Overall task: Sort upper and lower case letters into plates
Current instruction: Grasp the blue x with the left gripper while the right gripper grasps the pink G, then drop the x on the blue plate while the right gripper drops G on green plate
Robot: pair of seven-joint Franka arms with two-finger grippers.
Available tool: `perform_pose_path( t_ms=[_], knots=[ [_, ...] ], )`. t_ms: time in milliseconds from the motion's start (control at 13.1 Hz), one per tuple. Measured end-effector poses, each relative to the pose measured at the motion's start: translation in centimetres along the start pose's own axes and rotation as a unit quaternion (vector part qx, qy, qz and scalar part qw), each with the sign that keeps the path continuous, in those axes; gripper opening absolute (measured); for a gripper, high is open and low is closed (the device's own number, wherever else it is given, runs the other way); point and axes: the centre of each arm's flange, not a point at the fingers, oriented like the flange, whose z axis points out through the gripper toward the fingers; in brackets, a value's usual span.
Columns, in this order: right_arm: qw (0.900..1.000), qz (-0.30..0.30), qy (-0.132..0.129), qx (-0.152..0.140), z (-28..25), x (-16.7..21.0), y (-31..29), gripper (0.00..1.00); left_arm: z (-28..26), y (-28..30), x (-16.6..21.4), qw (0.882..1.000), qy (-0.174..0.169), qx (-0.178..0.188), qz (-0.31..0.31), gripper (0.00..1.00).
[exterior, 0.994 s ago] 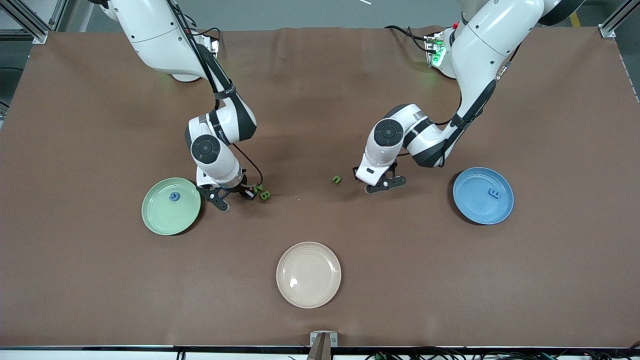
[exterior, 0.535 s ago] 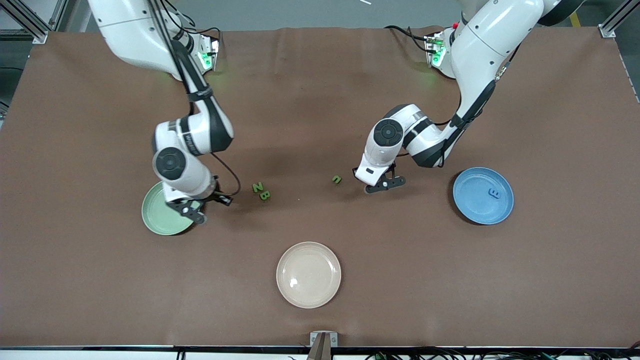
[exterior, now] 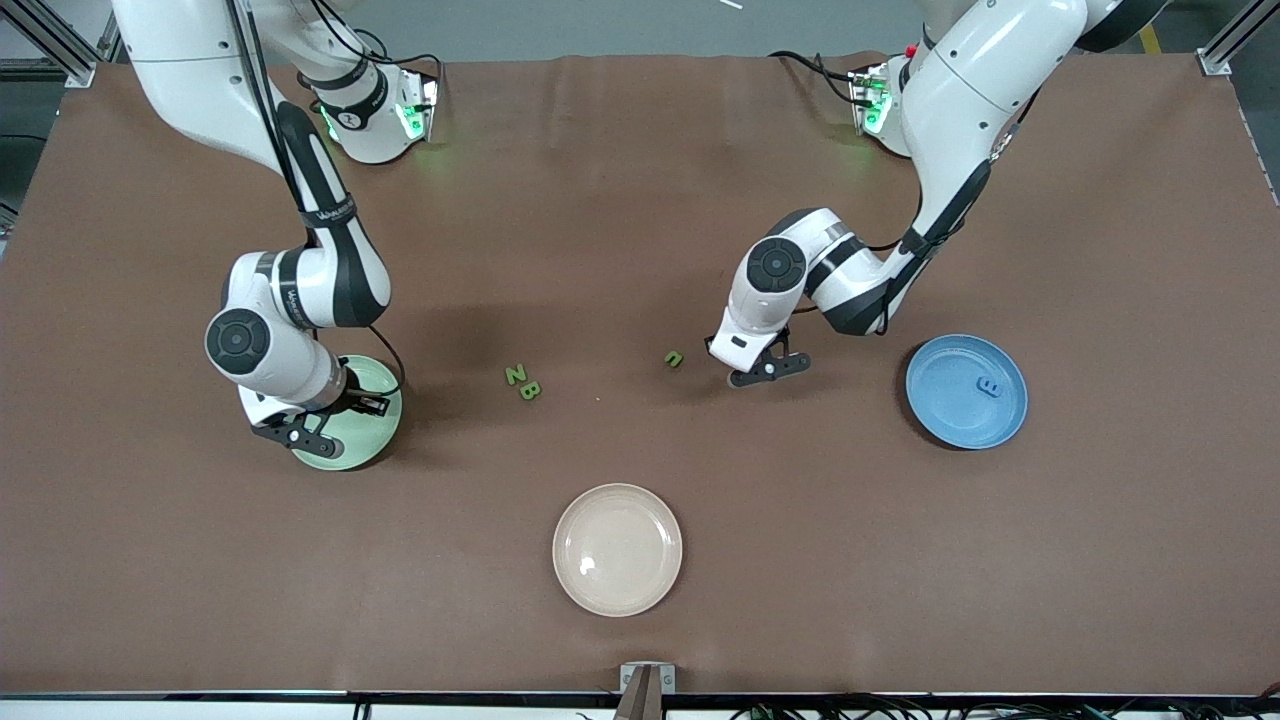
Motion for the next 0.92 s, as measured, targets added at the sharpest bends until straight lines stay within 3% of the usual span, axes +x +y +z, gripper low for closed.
perform_pose_path(
  t_ms=[382,612,918],
  knots=[
    [1.0,-0.002,0.009,0.0,1.8,-1.0,0.9,0.36,-0.9,-0.1,1.3,1.0,0.009,0.003,0.003,0.34],
    [1.0,-0.001,0.007,-0.001,2.0,-1.0,1.1,0.36,-4.7,-2.0,5.2,0.999,0.034,0.02,0.037,0.34],
    [1.0,0.0,0.002,-0.006,3.1,-1.1,1.3,0.36,-8.5,-9.4,10.8,0.995,0.049,0.042,0.076,0.34]
  ],
)
